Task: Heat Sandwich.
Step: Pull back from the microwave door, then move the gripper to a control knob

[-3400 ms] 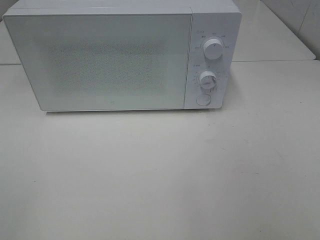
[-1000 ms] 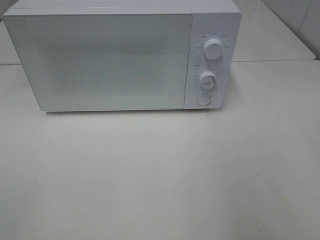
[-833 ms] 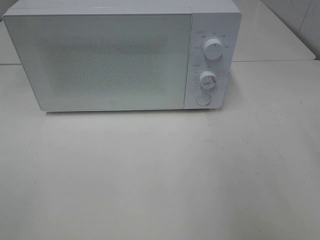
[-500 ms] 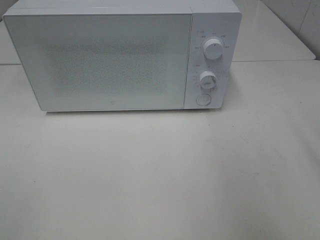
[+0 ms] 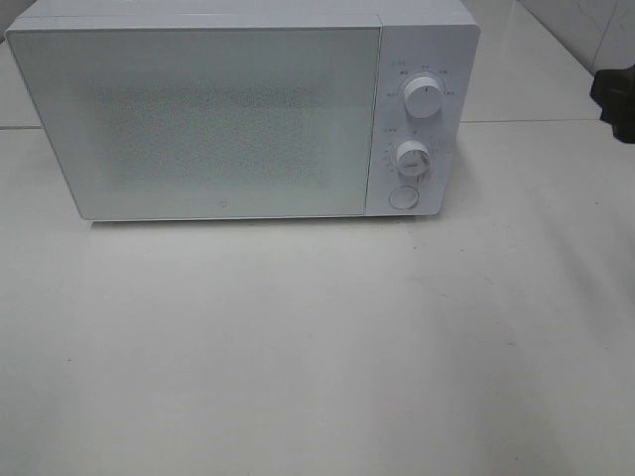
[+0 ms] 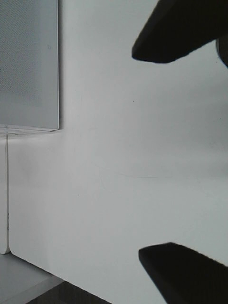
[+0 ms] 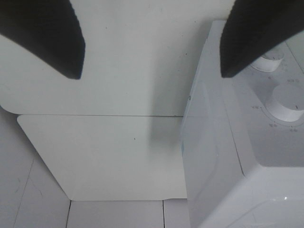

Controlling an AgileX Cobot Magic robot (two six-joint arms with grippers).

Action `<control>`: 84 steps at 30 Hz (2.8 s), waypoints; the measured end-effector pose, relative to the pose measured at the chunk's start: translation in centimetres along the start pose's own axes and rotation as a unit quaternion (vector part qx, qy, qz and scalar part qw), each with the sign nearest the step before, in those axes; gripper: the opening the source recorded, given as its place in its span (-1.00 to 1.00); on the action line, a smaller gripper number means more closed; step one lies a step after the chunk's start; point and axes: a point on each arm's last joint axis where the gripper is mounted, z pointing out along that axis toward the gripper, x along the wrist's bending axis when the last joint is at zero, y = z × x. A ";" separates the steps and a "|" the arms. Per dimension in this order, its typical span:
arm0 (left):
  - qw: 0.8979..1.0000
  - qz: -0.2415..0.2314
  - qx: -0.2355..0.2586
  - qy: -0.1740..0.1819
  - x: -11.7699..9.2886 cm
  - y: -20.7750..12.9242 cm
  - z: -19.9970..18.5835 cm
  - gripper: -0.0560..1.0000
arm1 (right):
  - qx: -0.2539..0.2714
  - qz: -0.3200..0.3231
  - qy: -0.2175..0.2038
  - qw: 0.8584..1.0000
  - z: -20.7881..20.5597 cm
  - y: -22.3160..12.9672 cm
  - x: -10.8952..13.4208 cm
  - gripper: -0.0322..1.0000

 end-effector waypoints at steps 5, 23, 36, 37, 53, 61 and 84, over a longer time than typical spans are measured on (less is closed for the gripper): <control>1.000 0.000 0.000 0.000 0.0 0.0 0.0 0.95 | -0.007 0.032 0.001 0.999 0.9 -2.0 0.2 0.53; 1.000 0.000 0.000 0.000 0.0 0.0 0.0 0.95 | -0.030 -0.034 0.025 0.999 1.9 -6.1 5.5 0.53; 1.000 0.000 0.000 0.000 0.0 0.0 0.0 0.95 | -0.029 -0.044 -0.006 0.999 1.7 -9.0 9.3 0.53; 1.000 0.000 0.000 0.000 0.0 0.0 0.0 0.95 | -0.029 -0.044 -0.006 0.999 1.7 -9.0 9.3 0.53; 1.000 0.000 0.000 0.000 0.0 0.0 0.0 0.95 | -0.006 -0.042 -0.020 0.999 0.8 -10.7 10.9 0.53; 1.000 0.000 0.000 0.000 0.0 0.0 0.0 0.95 | -0.009 -0.039 -0.020 0.999 1.3 -10.6 11.4 0.53; 1.000 0.000 0.000 0.000 0.0 0.0 0.0 0.95 | -0.022 -0.040 -0.029 0.999 7.4 -10.9 14.5 0.53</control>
